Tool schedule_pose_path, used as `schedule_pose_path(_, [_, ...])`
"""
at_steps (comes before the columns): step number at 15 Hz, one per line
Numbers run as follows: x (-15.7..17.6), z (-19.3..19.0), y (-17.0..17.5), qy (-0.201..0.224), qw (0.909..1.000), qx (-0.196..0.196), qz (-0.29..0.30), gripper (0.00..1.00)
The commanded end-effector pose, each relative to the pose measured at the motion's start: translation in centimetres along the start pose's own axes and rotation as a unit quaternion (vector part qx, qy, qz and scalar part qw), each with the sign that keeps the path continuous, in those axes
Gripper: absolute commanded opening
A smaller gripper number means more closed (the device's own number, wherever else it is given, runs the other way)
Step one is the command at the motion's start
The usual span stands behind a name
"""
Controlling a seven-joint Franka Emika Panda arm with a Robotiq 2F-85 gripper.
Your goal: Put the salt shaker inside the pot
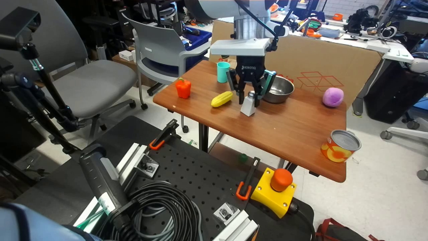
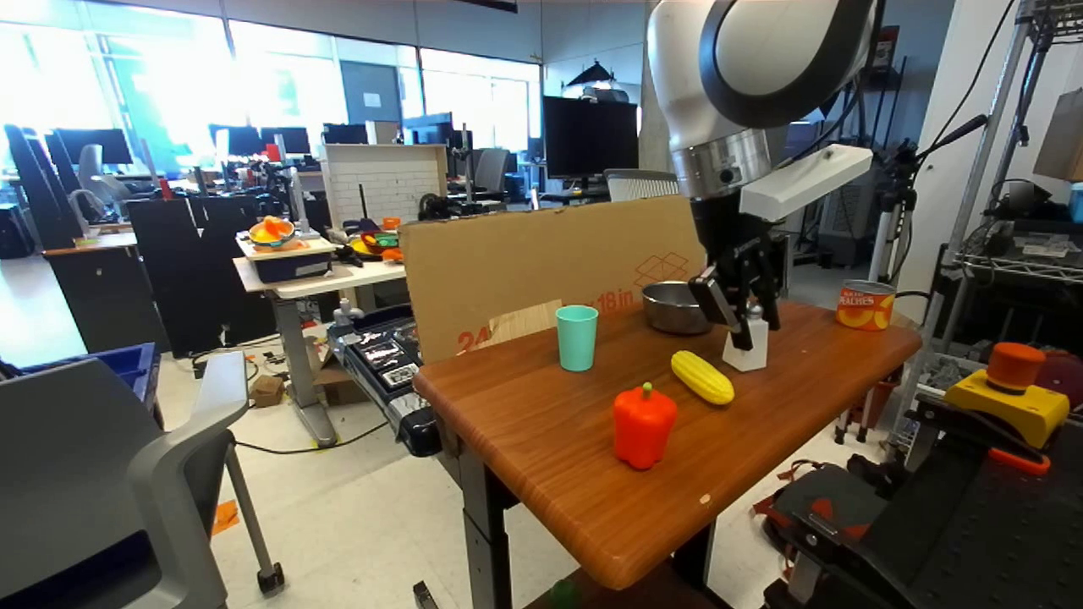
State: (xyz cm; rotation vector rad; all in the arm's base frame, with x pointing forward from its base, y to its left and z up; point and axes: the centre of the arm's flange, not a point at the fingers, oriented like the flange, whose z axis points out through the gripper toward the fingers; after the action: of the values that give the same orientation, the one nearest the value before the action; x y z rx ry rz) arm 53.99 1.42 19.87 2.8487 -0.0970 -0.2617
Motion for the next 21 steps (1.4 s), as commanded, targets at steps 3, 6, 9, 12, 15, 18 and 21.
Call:
schedule_pose_path(3, [-0.3, -4.2, 1.3, 0.007, 0.9997, -0.006, -0.022, 0.1])
schedule_pose_path(6, [-0.2, -8.0, 4.2, 0.015, 0.9996, 0.007, -0.021, 0.1])
schedule_pose_path(9, [1.1, -11.4, 7.4, 0.028, 0.9994, 0.022, -0.005, 0.1])
schedule_pose_path(12, [3.2, -13.6, 9.6, 0.046, 0.9978, 0.047, 0.012, 0.1])
schedule_pose_path(15, [5.5, -14.4, 10.7, 0.043, 0.9953, 0.081, 0.029, 0.1])
schedule_pose_path(18, [7.7, -13.9, 10.7, 0.043, 0.9943, 0.088, 0.041, 0.1])
schedule_pose_path(21, [10.4, -12.4, 10.0, 0.032, 0.9957, 0.081, 0.033, 0.1])
